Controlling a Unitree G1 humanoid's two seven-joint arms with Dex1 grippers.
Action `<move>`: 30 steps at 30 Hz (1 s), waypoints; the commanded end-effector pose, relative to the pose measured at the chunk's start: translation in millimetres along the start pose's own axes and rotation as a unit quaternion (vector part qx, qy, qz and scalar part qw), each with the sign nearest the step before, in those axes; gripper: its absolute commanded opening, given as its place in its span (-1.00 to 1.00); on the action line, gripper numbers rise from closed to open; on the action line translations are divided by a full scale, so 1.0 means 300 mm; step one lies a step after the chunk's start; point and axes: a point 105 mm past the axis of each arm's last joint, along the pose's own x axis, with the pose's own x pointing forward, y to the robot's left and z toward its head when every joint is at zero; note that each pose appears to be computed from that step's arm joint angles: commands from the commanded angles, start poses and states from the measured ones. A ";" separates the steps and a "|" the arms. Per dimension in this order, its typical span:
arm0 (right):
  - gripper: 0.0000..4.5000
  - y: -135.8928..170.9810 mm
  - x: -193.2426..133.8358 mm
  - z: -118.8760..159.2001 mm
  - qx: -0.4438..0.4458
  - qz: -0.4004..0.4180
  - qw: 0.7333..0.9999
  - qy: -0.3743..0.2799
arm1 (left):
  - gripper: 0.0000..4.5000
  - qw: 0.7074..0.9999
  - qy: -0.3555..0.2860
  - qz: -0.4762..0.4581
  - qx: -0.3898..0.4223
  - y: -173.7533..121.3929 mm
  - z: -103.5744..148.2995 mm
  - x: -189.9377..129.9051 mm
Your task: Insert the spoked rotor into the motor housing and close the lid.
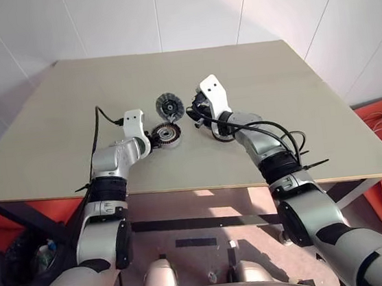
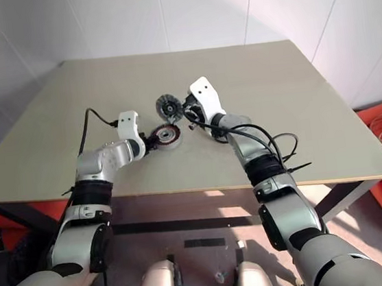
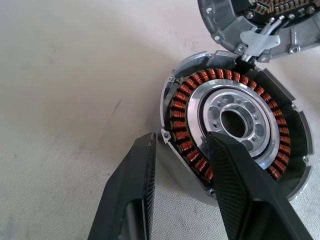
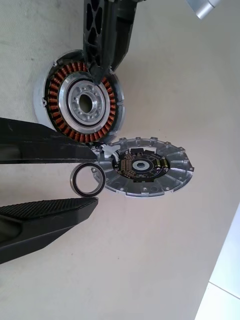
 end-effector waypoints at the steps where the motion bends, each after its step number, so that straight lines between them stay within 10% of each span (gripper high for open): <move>1: -0.71 -0.015 -0.014 0.073 -0.007 -0.007 0.999 -0.038 | -0.25 0.995 0.049 0.046 -0.070 0.060 -0.073 0.022; 8: -0.71 -0.016 -0.018 0.068 -0.005 -0.010 0.999 -0.036 | -0.25 0.969 0.049 0.101 -0.218 0.074 -0.033 0.036; 30: -0.71 -0.011 -0.019 0.065 0.000 -0.018 0.999 -0.041 | -0.25 0.990 0.040 0.019 -0.133 -0.136 0.168 -0.064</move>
